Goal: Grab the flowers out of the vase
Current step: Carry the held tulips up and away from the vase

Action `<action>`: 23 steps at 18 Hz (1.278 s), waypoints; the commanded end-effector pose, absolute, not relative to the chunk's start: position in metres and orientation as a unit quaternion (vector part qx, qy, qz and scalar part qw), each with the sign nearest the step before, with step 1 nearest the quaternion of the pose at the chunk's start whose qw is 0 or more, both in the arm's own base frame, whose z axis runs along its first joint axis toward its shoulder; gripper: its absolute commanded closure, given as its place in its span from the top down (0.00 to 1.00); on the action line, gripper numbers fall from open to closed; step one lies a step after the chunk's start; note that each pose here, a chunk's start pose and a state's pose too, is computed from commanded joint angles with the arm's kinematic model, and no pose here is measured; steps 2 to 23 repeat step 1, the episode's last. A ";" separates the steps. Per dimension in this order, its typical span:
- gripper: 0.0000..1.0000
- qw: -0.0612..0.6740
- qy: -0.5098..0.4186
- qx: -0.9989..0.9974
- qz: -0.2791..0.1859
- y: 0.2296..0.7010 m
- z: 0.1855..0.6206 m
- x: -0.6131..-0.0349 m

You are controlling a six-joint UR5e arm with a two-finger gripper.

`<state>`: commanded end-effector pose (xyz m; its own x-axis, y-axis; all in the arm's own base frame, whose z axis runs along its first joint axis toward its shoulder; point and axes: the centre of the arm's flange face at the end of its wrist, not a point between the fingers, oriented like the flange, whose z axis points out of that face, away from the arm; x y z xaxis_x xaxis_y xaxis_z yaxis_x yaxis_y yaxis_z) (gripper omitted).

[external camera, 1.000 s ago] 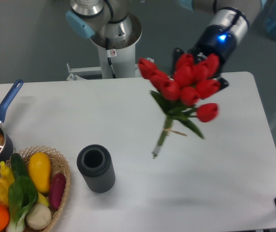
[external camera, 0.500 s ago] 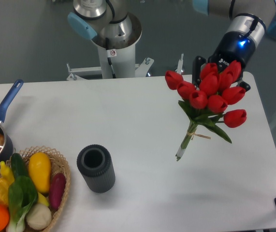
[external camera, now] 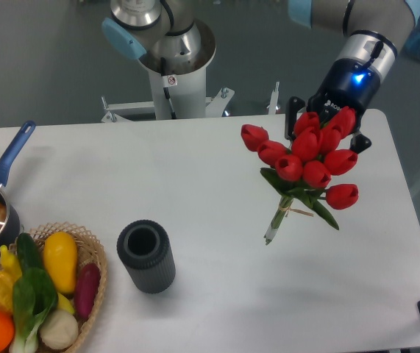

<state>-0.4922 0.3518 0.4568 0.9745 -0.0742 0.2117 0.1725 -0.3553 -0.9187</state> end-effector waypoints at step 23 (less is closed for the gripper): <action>0.36 0.567 -0.029 -0.816 -0.109 0.353 0.456 -0.491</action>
